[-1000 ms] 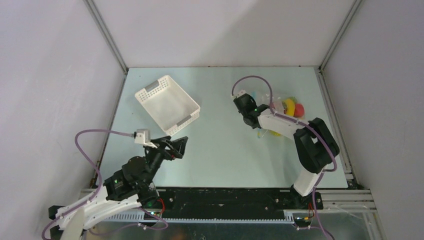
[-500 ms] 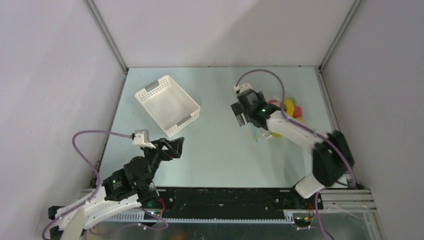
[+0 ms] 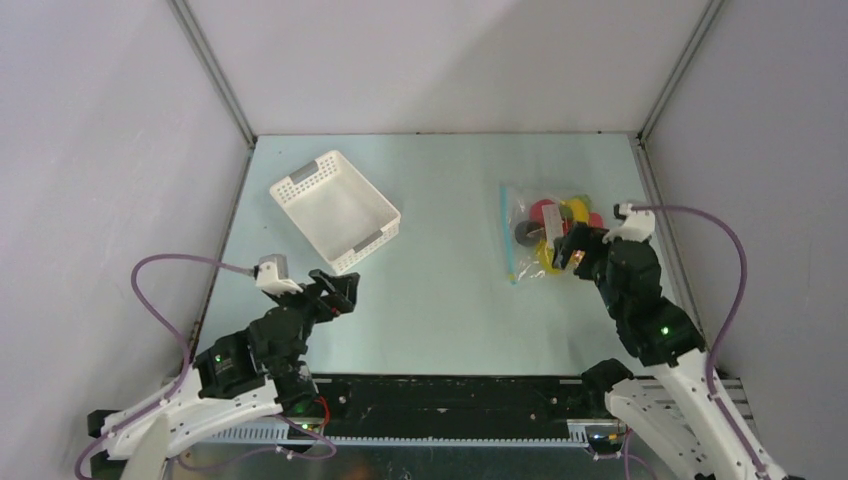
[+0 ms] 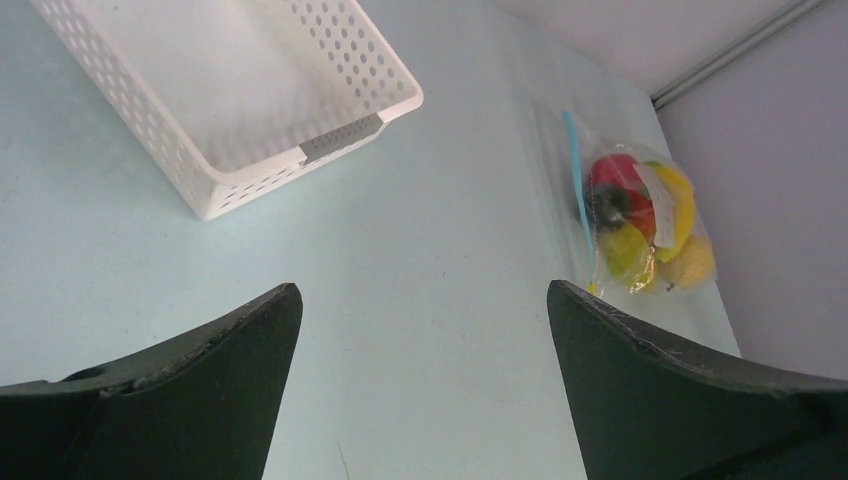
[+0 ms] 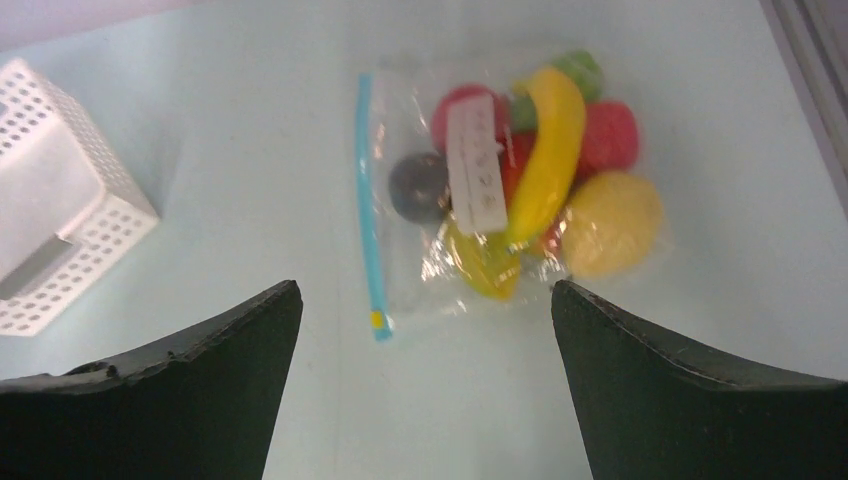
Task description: Place the food in the zip-top bag and seal the zipper
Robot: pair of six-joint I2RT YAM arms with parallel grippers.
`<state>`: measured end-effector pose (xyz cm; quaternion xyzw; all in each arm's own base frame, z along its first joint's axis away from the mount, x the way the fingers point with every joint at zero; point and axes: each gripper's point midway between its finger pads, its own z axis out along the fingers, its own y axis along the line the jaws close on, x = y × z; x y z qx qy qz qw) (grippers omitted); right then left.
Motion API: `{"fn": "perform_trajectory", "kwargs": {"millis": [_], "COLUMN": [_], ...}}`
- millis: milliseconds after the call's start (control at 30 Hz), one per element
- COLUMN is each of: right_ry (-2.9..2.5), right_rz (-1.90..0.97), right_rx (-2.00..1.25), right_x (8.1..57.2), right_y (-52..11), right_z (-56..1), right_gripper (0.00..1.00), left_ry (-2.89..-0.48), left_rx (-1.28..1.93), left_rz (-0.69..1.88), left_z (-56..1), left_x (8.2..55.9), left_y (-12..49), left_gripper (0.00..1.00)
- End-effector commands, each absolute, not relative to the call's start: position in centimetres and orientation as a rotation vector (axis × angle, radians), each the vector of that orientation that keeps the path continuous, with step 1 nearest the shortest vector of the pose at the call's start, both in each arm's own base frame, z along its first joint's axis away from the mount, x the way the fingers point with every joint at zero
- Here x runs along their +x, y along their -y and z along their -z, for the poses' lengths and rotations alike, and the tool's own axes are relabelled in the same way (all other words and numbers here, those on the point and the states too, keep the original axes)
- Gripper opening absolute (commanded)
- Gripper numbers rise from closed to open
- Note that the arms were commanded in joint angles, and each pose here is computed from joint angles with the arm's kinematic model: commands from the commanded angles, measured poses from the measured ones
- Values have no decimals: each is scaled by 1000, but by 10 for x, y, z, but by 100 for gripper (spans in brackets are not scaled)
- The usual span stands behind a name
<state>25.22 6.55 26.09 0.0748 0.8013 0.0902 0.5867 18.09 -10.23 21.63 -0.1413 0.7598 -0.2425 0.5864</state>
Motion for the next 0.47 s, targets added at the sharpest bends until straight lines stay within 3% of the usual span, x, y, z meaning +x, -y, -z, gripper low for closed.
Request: {"fn": "perform_trajectory", "kwargs": {"millis": [0,433], "right_ry": [-1964,-1894], "right_rz": [-159,-226], "right_rx": [268,443], "right_x": [224,202], "right_y": [-44,-31], "right_z": [-217,-196], "right_gripper": [99,99], "left_ry": [-1788,-1803], "left_rx": [-430,-434], "left_rz": [543,496], "left_z": [-218,-208], "left_x": [180,180], "left_y": [90,86], "left_gripper": [100,100]}}
